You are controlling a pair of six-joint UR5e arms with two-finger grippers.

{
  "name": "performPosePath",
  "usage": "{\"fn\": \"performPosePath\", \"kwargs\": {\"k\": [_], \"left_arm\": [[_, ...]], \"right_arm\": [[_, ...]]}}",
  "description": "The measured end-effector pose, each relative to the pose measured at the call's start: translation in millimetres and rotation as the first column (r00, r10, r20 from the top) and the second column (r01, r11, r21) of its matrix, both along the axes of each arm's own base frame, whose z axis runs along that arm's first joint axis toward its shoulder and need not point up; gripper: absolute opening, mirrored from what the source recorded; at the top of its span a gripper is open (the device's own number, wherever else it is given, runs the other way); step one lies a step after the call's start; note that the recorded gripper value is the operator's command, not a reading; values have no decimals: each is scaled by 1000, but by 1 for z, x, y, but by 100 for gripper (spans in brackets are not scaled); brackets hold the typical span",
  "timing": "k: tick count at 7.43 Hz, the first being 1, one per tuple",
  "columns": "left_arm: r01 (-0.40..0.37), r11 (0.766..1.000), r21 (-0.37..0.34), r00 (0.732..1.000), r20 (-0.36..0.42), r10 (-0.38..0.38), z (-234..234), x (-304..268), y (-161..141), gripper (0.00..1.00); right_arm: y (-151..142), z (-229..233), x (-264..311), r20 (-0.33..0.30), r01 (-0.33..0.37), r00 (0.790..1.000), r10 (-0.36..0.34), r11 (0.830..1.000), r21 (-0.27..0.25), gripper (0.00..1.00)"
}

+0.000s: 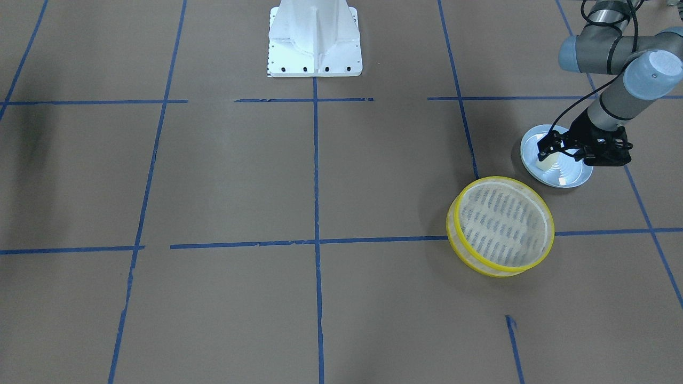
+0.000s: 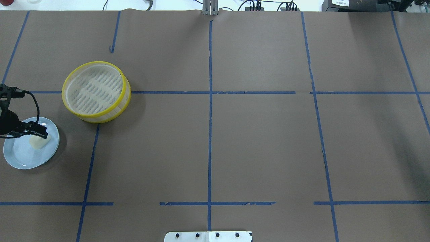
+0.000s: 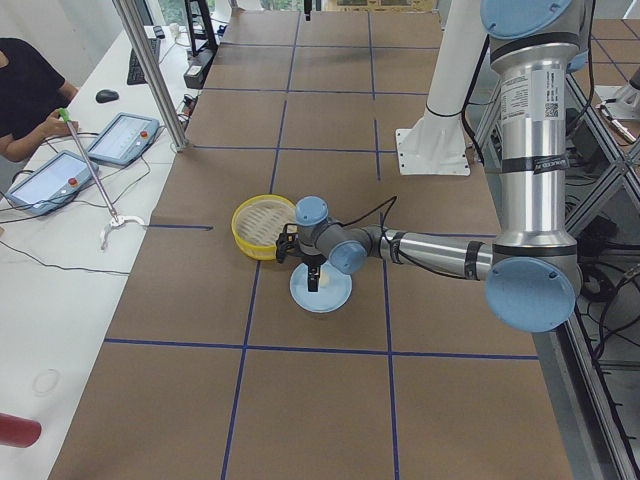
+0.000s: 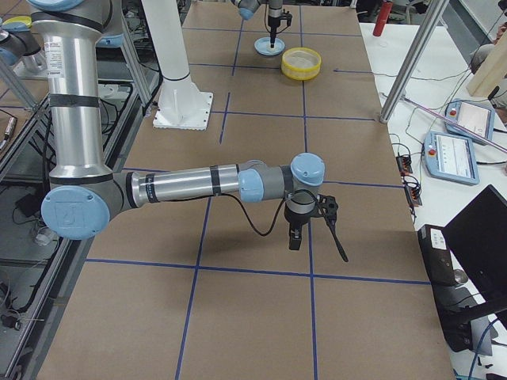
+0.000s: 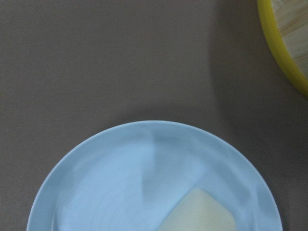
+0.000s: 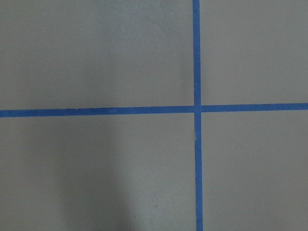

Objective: Place bun in steamer
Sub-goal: 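Lower the left gripper over the pale bun on the blue plate, then close the left gripper on the bun and lift it off the plate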

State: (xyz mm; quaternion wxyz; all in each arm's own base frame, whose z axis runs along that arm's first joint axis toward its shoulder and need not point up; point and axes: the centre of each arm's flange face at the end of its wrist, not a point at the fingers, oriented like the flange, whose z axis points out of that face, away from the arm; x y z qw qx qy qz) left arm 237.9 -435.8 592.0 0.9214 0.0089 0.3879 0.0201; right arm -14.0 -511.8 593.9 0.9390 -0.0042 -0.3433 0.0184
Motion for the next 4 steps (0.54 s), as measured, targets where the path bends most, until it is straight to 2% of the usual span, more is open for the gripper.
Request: {"fn": "performPosePath", "kwargs": {"k": [4], "left_arm": [[-13,1000,1,1000,-3,13,-2,7,1,100]], "right_arm": [[0,0,0,0,0,1000,0,1000,0,100]]}}
